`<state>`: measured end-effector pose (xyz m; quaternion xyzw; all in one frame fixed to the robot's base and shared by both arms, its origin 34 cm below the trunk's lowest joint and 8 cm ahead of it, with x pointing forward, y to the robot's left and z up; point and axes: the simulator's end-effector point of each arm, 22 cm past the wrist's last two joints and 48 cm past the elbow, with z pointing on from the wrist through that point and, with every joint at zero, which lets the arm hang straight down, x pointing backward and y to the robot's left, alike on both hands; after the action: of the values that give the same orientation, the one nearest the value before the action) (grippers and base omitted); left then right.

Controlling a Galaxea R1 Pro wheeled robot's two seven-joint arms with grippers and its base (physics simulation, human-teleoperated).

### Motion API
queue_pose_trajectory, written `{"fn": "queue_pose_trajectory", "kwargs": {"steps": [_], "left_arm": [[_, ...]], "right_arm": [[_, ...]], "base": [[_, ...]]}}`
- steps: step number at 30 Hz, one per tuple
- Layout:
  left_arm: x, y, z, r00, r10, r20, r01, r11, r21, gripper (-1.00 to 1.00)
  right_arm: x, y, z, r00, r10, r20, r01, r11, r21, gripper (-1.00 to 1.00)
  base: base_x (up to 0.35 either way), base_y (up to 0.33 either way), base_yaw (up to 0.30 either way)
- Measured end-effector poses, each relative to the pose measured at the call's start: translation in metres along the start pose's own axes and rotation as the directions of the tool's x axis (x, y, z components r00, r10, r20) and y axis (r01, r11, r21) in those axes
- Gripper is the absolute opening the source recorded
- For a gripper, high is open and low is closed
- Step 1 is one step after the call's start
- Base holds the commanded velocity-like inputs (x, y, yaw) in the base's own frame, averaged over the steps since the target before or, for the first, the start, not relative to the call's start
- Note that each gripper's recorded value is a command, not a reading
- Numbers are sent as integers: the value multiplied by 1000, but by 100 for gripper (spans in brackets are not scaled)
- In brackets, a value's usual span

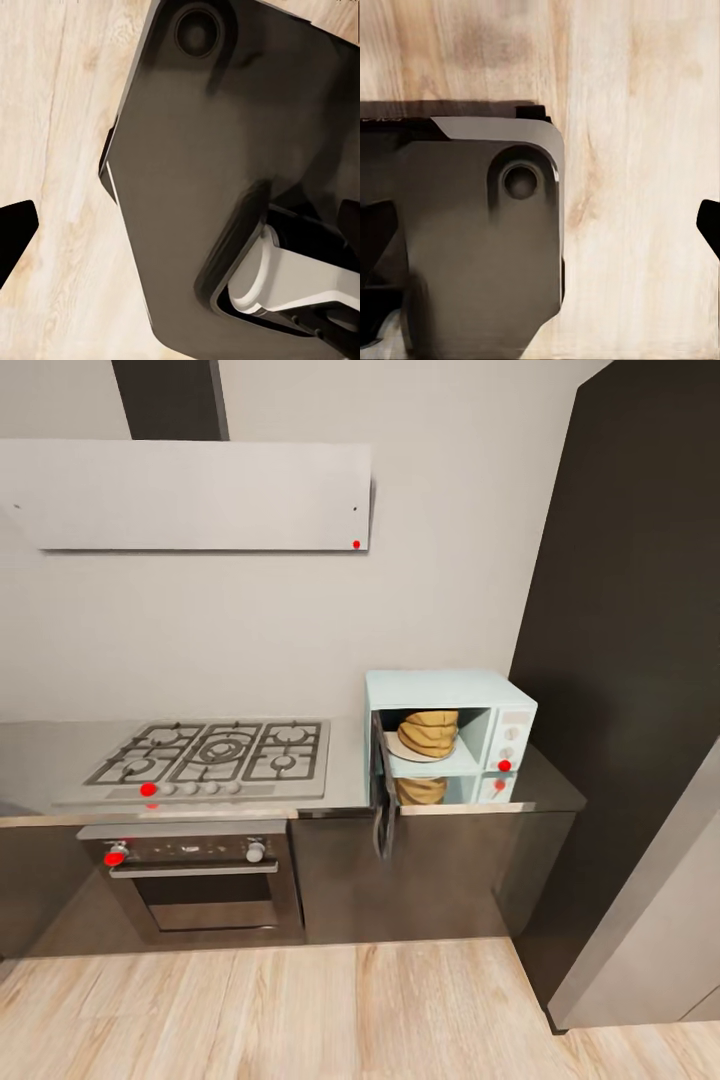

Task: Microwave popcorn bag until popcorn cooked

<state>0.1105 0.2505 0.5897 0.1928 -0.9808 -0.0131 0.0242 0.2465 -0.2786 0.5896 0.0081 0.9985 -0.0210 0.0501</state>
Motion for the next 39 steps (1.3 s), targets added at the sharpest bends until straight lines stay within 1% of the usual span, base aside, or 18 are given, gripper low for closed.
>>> {"fn": "queue_pose_trajectory", "kwargs": {"steps": [3,7,20,22,25,28,32,39], "left_arm": [[0,0,0,1000,1,0,-1,1000,0,100],[0,1,0,1000,-3,0,3,1000,-1,100],[0,2,0,1000,-15,-1,15,1000,-3,100],[0,2,0,1000,-15,-1,15,1000,-3,100],[0,2,0,1000,-15,-1,15,1000,-3,100],[0,2,0,1000,-16,-1,16,1000,-3,100],[0,2,0,1000,-16,-1,16,1000,-3,100],[0,1,0,1000,-18,0,18,1000,-2,100]], "right_arm": [[15,-1,0,1000,0,-19,0,1000,1,100],[21,-2,-1,1000,-1,-29,1,1000,3,100],[20,-3,-1,1000,-6,-26,7,1000,3,100],[20,-2,-1,999,-23,-26,23,1000,2,100],[20,-1,-1,996,-89,-24,89,996,-2,100],[20,4,-1,993,-116,-26,116,993,-10,100],[21,4,-1,992,-123,-31,123,992,-11,100],[21,3,-1,992,-124,-31,123,992,-11,100]], "base": [[149,-189,0],[188,-224,0],[218,-235,0],[220,-235,0],[220,-235,0],[220,-230,0],[152,-131,0],[18,-13,0]]}}
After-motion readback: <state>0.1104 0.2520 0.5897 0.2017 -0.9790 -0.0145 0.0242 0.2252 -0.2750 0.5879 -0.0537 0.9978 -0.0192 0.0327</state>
